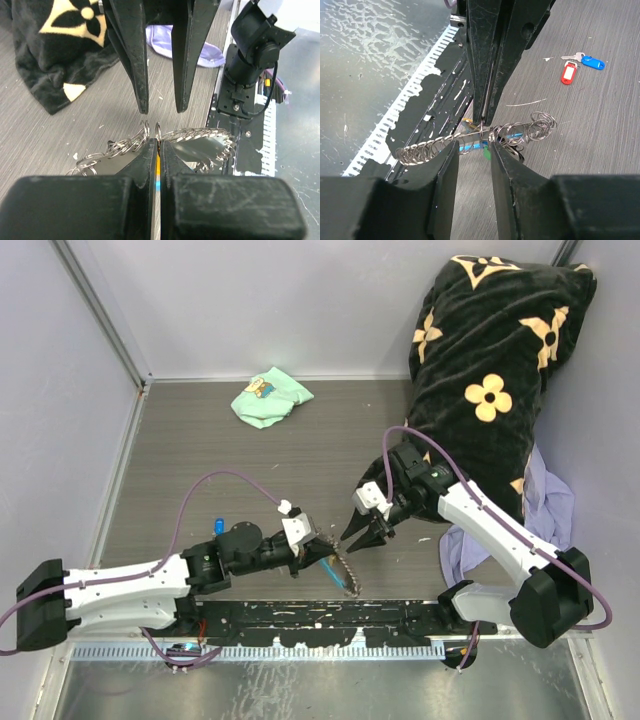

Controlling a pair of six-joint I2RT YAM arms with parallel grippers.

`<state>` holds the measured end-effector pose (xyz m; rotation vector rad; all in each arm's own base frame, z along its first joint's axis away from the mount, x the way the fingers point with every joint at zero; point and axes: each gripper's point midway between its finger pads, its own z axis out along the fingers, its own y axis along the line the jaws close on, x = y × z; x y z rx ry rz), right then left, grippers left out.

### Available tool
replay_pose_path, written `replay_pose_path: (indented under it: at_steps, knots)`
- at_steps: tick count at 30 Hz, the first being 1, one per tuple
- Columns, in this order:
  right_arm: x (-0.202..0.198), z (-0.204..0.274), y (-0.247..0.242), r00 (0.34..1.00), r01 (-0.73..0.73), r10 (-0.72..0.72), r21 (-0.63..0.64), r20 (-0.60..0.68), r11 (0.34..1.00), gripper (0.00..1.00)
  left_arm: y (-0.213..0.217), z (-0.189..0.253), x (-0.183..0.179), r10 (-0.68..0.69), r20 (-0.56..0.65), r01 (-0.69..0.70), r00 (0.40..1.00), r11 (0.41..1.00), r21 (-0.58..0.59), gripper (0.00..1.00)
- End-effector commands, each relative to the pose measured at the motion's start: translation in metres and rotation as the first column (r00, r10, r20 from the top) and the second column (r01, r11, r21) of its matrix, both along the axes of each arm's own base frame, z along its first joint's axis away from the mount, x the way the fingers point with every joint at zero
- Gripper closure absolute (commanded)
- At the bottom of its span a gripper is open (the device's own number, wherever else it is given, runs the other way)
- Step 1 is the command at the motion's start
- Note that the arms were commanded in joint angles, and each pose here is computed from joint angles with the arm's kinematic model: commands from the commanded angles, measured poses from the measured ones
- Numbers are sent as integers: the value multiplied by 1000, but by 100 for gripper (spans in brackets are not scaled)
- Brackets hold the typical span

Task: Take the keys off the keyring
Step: Remove the key from the keyring.

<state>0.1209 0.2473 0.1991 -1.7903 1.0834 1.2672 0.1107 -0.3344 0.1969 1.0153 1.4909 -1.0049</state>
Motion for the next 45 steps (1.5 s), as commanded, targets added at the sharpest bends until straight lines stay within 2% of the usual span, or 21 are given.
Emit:
replay_pose_path:
  at_steps: [1, 4, 9, 17, 26, 28, 31, 36, 39, 45]
  knots:
    - [1, 26, 2, 999, 10, -11, 34, 34, 999, 60, 2, 42, -1, -27, 33, 28, 999, 999, -30, 100]
    - [-2, 28, 3, 1000, 5, -5, 49, 12, 999, 56, 5, 43, -2, -40, 3, 40, 999, 999, 9, 100]
    - [-6, 27, 8, 999, -8, 11, 62, -34, 998, 56, 6, 51, -2, -54, -72, 59, 996, 996, 64, 100]
    - [-2, 31, 12, 998, 19, -16, 46, -62, 999, 60, 3, 52, 2, -38, -209, 72, 977, 985, 159, 100]
    - [25, 43, 0, 985, 171, -171, -12, -17, 985, 61, 2, 57, 5, -44, -265, 92, 963, 981, 169, 100]
    - [15, 45, -2, 992, 125, -125, 11, -9, 992, 64, 1, 58, 5, -53, -272, 100, 961, 982, 162, 100]
    - [-4, 42, -3, 998, 52, -50, 38, -44, 998, 73, -1, 59, 5, -66, -284, 115, 957, 980, 161, 100]
    - [-13, 19, 8, 997, 3, -4, -19, -71, 1000, 87, -2, 65, 6, -66, -293, 116, 954, 981, 155, 100]
    - [-12, 9, 13, 997, -1, -4, -57, -76, 998, 90, -1, 64, 6, -66, -295, 116, 953, 981, 155, 100]
    - [-6, 5, 14, 997, 29, -35, -80, -68, 996, 90, -1, 64, 3, -82, -299, 131, 951, 980, 147, 100]
